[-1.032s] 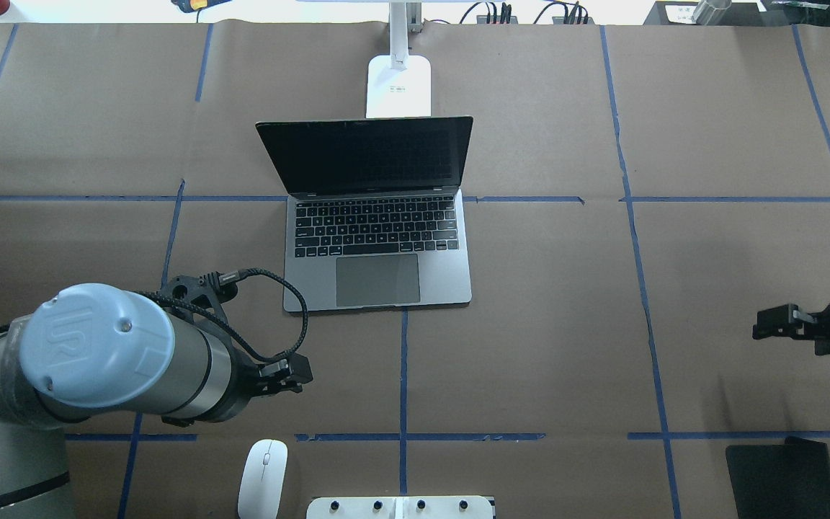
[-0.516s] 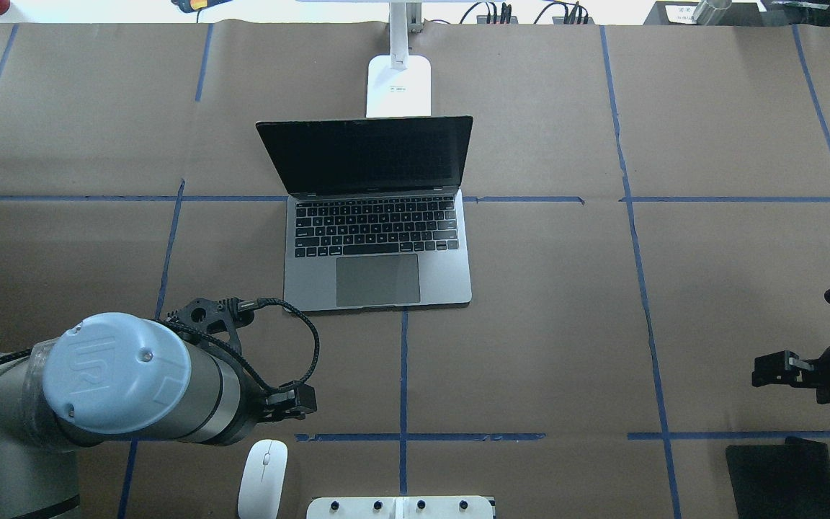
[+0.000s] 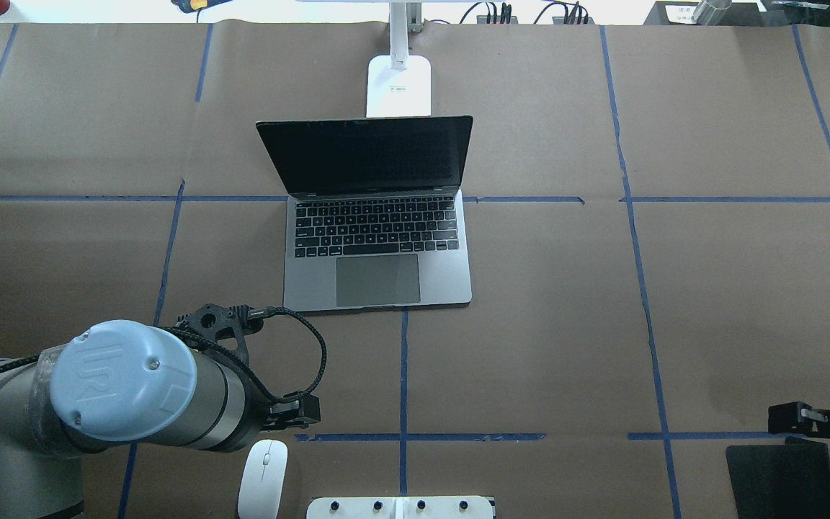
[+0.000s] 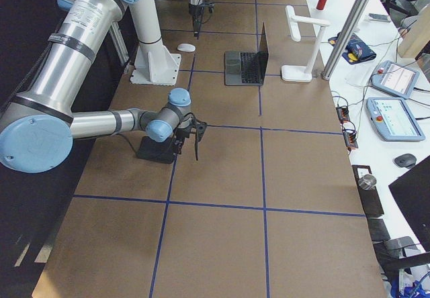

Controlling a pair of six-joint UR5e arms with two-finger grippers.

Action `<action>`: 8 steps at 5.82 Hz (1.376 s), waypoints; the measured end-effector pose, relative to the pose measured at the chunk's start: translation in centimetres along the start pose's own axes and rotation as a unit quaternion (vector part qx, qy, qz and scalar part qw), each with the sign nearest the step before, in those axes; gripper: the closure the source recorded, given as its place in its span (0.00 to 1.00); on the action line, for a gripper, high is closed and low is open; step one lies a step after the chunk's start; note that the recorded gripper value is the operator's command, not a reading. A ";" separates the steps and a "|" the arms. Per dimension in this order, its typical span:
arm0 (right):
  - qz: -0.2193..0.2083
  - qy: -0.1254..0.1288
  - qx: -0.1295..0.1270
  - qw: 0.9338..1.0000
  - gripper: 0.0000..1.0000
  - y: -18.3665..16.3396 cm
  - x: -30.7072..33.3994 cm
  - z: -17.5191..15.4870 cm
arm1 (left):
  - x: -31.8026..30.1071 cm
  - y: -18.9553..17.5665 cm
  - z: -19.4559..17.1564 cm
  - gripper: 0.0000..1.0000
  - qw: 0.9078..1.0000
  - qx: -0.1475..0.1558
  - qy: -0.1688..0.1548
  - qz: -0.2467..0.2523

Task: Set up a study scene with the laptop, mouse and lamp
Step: 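Grasp the black mouse pad with the right gripper near the robot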

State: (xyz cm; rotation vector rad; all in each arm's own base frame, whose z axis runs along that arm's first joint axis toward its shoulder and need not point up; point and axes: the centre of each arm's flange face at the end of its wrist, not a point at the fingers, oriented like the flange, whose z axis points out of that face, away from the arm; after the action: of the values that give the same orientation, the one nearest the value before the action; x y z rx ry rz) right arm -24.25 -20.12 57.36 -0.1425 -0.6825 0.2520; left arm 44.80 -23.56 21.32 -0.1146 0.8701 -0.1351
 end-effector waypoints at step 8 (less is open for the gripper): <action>-0.007 0.007 0.029 1.000 0.00 5.7 3.5 2.1 | 0.2 0.0 -0.4 0.00 1.000 0.001 0.005 -0.001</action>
State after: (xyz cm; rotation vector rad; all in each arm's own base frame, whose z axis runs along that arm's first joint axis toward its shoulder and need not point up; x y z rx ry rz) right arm -24.01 -13.55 59.90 -0.0839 -0.6608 0.2565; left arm 44.64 -23.57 20.89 -0.1136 0.8798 -0.1385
